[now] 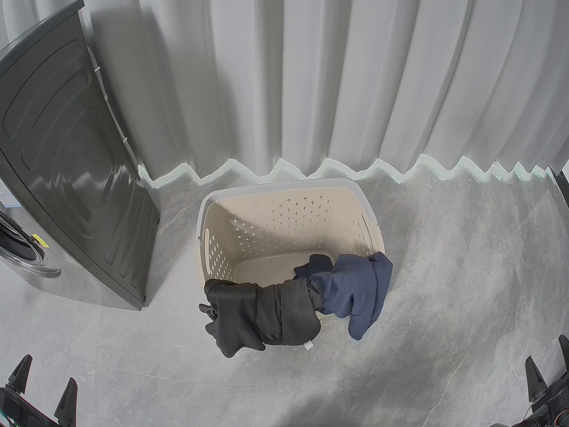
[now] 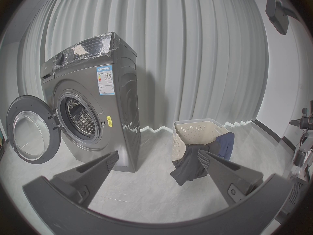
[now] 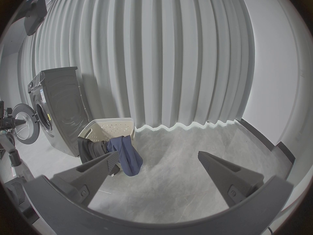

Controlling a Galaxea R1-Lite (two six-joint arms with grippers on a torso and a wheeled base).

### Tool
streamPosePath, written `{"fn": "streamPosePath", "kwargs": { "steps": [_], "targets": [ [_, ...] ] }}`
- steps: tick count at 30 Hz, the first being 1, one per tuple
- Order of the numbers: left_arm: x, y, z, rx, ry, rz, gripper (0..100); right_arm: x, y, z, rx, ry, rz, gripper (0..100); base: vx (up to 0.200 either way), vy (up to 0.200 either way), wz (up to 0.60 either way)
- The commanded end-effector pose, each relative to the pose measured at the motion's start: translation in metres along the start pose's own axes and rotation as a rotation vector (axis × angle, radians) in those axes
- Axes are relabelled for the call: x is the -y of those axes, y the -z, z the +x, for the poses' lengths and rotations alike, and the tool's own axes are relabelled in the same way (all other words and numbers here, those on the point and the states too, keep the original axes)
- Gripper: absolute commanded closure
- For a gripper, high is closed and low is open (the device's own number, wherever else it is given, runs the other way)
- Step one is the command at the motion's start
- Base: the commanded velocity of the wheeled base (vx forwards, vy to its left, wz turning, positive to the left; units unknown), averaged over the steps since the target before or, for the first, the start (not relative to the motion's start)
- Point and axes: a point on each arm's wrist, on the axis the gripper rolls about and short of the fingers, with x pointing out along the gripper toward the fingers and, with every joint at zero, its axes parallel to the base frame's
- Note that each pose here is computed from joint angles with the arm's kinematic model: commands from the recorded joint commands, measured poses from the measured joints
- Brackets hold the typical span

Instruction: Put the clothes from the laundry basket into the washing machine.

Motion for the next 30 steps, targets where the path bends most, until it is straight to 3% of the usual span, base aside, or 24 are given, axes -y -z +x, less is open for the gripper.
{"fn": "streamPosePath", "kwargs": {
  "steps": [1,5,6,7,9,10,11,13,16,18,29,30],
  "targets": [
    [0.0,0.004,0.0,0.004,0.001,0.0,0,0.0,0.005,0.0,-0.004,-0.003,0.004,0,0.0,0.0,0.0],
    [0.0,0.004,0.0,0.004,0.001,0.0,0,-0.001,-0.002,-0.001,0.04,-0.026,0.0,0,0.0,0.0,0.0],
    [0.0,0.005,0.0,0.002,0.001,0.0,0,-0.001,-0.027,-0.008,0.13,-0.045,-0.001,0,0.0,0.0,0.0],
    [0.0,0.004,0.0,0.004,0.001,0.0,0,-0.001,-0.043,-0.012,0.17,-0.062,-0.004,0,0.0,0.0,0.0],
    [0.0,0.005,0.0,0.002,0.001,0.001,0,-0.002,-0.062,-0.009,0.149,-0.106,-0.006,0,0.0,0.0,0.0],
    [0.0,0.005,0.0,0.002,0.001,0.001,0,-0.002,-0.062,-0.009,0.149,-0.106,-0.006,0,0.0,0.0,0.0],
    [0.0,0.005,0.0,0.002,0.001,0.001,0,-0.004,-0.068,0.003,0.053,-0.16,-0.001,0,0.0,0.0,0.0],
    [0.0,0.004,0.0,0.004,0.001,0.001,0,-0.004,-0.071,0.024,-0.068,-0.192,0.012,0,0.0,0.0,0.0],
    [0.0,0.004,0.0,0.004,0.001,0.001,0,-0.006,-0.073,0.048,-0.187,-0.261,0.047,0,0.0,0.0,0.0],
    [0.0,0.004,0.0,0.004,0.001,0.001,0,-0.007,-0.074,0.063,-0.243,-0.298,0.059,0,0.0,0.0,0.0],
    [0.0,0.004,0.0,0.004,0.001,0.001,0,-0.01,-0.056,0.097,-0.436,-0.318,0.067,0,0.055,0.0,0.0],
    [0.0,0.004,0.0,0.004,0.001,0.001,0,-0.011,-0.051,0.104,-0.491,-0.319,0.072,0,0.0,0.0,0.0]
  ]
}}
